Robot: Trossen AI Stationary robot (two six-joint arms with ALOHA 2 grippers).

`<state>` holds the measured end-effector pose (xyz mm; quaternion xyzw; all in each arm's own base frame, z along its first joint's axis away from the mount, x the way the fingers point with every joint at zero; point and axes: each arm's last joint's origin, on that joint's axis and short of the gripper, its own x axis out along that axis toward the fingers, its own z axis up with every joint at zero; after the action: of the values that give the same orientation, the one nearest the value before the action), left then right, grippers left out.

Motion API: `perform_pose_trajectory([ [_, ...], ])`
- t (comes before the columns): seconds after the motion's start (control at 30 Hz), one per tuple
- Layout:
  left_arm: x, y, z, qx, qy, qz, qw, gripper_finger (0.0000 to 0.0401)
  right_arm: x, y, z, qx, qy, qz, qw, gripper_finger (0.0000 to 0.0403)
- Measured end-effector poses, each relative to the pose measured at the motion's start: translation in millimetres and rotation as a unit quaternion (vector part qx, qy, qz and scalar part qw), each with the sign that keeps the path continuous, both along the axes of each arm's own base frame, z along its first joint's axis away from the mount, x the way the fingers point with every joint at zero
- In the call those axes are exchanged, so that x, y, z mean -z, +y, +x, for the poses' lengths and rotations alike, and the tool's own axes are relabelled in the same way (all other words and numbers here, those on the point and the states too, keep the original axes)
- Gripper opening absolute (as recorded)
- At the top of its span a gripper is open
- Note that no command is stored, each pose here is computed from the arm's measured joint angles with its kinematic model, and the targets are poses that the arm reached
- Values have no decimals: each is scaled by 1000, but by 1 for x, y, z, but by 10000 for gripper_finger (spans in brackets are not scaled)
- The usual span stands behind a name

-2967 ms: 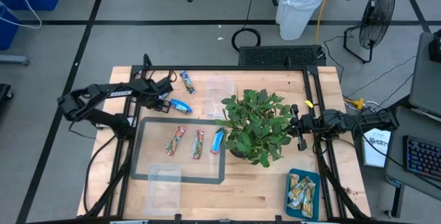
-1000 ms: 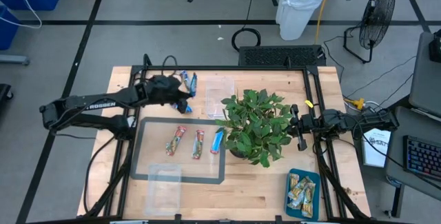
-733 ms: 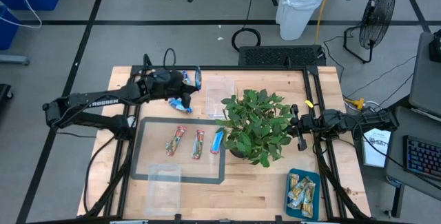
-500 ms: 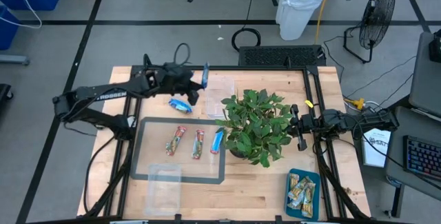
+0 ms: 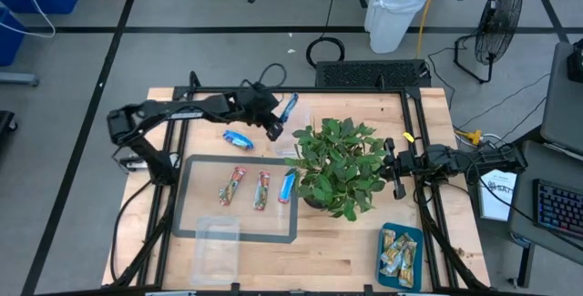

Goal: Pick and place Granola Bars by type
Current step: Put the middle left blue granola bar into the top transparent bin

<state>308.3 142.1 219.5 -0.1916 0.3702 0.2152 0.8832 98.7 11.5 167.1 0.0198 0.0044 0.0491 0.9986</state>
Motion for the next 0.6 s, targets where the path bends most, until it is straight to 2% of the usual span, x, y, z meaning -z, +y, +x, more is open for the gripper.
perform_pose_trajectory([
  [0.27,38,11,12,15,41,-55,998,0,0,0,0,0,0,0,1000,0],
  [0.6,41,12,12,3,43,-66,997,3,0,0,0,0,0,0,1000,0],
])
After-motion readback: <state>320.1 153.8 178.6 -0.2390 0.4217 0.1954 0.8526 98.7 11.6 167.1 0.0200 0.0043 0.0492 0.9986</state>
